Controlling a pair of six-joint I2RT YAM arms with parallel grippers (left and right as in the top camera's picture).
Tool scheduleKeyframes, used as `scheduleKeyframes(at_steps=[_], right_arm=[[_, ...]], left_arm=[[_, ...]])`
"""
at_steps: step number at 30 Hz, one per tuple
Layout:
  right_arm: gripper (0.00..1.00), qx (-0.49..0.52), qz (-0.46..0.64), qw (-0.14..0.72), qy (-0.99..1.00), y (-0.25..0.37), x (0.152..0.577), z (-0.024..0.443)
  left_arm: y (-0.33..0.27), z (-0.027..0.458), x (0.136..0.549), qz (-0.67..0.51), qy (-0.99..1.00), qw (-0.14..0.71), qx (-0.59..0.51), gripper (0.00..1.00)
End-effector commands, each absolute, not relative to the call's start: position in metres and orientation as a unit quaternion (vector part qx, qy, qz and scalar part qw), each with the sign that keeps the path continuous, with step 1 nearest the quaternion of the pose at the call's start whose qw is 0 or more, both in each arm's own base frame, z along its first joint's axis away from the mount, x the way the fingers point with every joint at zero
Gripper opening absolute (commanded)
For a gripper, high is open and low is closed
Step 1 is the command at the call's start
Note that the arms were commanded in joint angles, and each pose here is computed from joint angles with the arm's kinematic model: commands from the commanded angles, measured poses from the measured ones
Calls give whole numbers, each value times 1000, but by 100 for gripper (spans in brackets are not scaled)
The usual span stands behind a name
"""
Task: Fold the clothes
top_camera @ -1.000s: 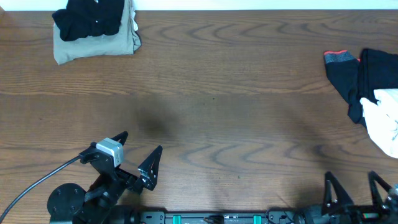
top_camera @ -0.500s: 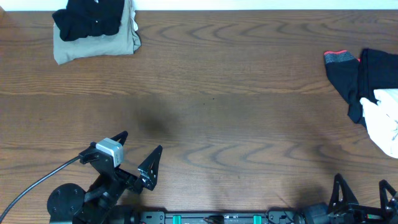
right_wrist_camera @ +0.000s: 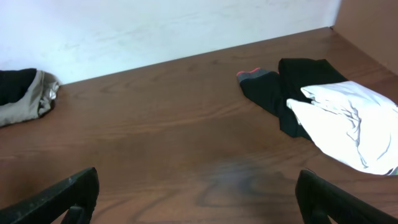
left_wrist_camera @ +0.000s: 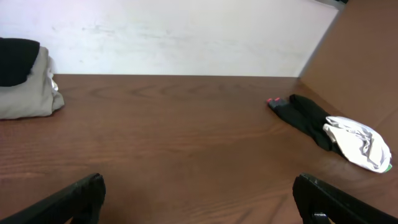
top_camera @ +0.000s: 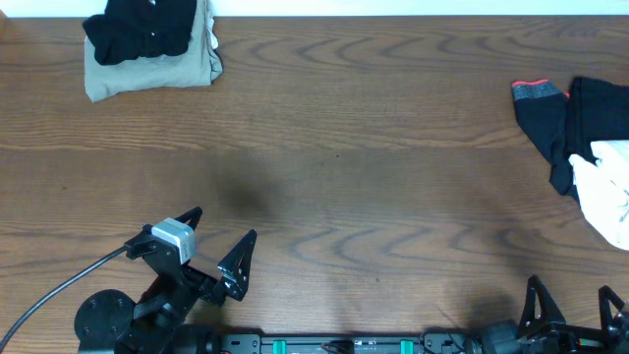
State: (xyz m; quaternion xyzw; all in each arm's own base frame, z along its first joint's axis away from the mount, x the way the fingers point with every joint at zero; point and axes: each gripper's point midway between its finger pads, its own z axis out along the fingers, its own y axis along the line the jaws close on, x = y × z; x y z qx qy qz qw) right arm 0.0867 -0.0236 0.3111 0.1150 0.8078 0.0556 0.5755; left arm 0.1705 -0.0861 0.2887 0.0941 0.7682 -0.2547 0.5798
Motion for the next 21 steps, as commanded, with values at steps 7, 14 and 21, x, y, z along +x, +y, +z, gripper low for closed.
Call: scheduleKeyframes(at_steps=[7,14,21], right_arm=[[99,118,35,532,838,-29,74,286],[99,121,39,548,827,-28,78,294],[99,119,45,582,803,-27,89,313]], left_arm=[[-89,294,167,-263,762,584,99,98],[-89,294,167,-263,762,584,99,98],[-89,294,167,-263,762,584,99,98]])
